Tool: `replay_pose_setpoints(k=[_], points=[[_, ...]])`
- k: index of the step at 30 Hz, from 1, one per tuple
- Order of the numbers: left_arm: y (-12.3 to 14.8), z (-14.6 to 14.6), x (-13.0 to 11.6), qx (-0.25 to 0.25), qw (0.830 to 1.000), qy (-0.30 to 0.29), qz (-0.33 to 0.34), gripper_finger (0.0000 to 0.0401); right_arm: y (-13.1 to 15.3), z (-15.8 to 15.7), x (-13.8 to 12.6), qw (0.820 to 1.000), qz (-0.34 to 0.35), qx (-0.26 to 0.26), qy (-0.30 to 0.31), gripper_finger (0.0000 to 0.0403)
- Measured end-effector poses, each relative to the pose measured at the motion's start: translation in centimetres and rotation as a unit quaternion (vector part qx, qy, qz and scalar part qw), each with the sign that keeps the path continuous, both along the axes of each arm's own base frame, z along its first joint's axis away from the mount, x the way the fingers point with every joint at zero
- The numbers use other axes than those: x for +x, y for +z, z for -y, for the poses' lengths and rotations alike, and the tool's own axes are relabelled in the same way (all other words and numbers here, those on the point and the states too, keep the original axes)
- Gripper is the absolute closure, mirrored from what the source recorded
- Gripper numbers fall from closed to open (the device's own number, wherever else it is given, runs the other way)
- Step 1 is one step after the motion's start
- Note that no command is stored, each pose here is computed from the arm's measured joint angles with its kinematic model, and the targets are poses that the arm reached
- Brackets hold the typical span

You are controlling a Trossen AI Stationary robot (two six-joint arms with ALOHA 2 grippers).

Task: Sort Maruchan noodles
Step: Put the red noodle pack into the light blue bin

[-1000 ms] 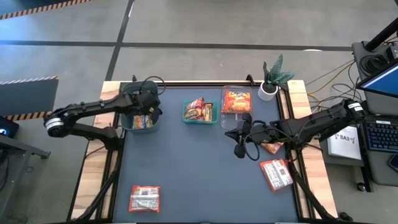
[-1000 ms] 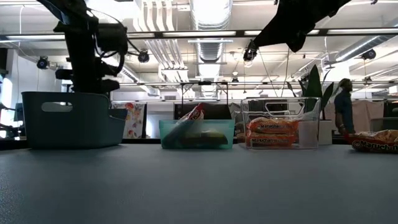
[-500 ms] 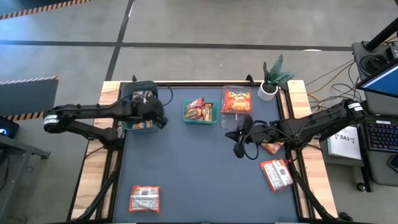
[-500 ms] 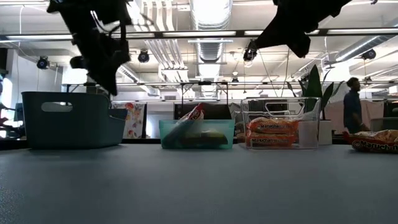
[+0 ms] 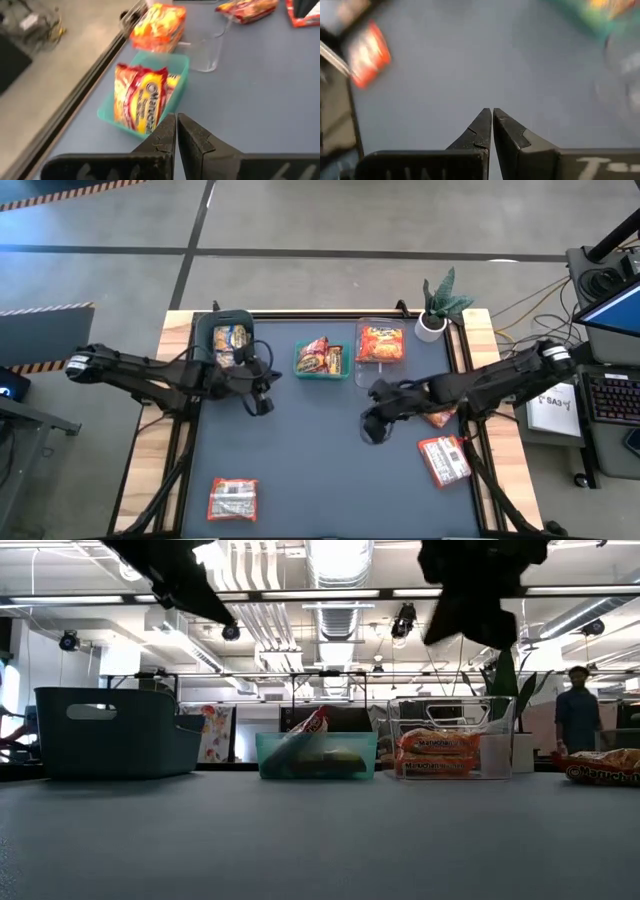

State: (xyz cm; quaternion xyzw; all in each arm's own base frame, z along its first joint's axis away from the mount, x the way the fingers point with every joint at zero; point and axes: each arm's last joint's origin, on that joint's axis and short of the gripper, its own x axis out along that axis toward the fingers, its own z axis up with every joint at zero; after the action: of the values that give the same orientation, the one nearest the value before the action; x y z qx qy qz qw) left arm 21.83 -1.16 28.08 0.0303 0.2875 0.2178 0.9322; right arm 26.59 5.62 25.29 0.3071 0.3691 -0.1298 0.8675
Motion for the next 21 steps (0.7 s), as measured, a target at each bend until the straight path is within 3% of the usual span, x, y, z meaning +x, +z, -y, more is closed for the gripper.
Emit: replay_pose_setpoints(k=[4, 10, 13, 17, 21], points=[[0.2, 0.1, 0.2, 0.022, 1.0, -0.018, 0.001, 0.0401, -0.9, -0.5, 0.1, 0.984, -0.17, 0.041, -0.02, 0.0394], [0.2, 0.0, 0.2, 0.038, 0.999, -0.003, 0.0, 0.0401, -2.3, -0.9, -1.9, 0.909, -0.403, 0.027, -0.106, 0.0394], [0.2, -0.1, 0.2, 0.049, 0.999, 0.0, -0.002, 0.0401, -3.1, -0.8, -2.4, 0.89, -0.44, 0.025, -0.115, 0.0394], [0.3, -0.1, 0.3, 0.051, 0.999, 0.0, -0.001, 0.0401, -4.6, -0.7, -3.0, 0.886, -0.449, 0.026, -0.115, 0.0394], [0.3, -0.1, 0.3, 0.051, 0.999, 0.0, 0.001, 0.0401, -5.5, -0.2, -3.6, 0.879, -0.454, -0.009, -0.149, 0.0392]])
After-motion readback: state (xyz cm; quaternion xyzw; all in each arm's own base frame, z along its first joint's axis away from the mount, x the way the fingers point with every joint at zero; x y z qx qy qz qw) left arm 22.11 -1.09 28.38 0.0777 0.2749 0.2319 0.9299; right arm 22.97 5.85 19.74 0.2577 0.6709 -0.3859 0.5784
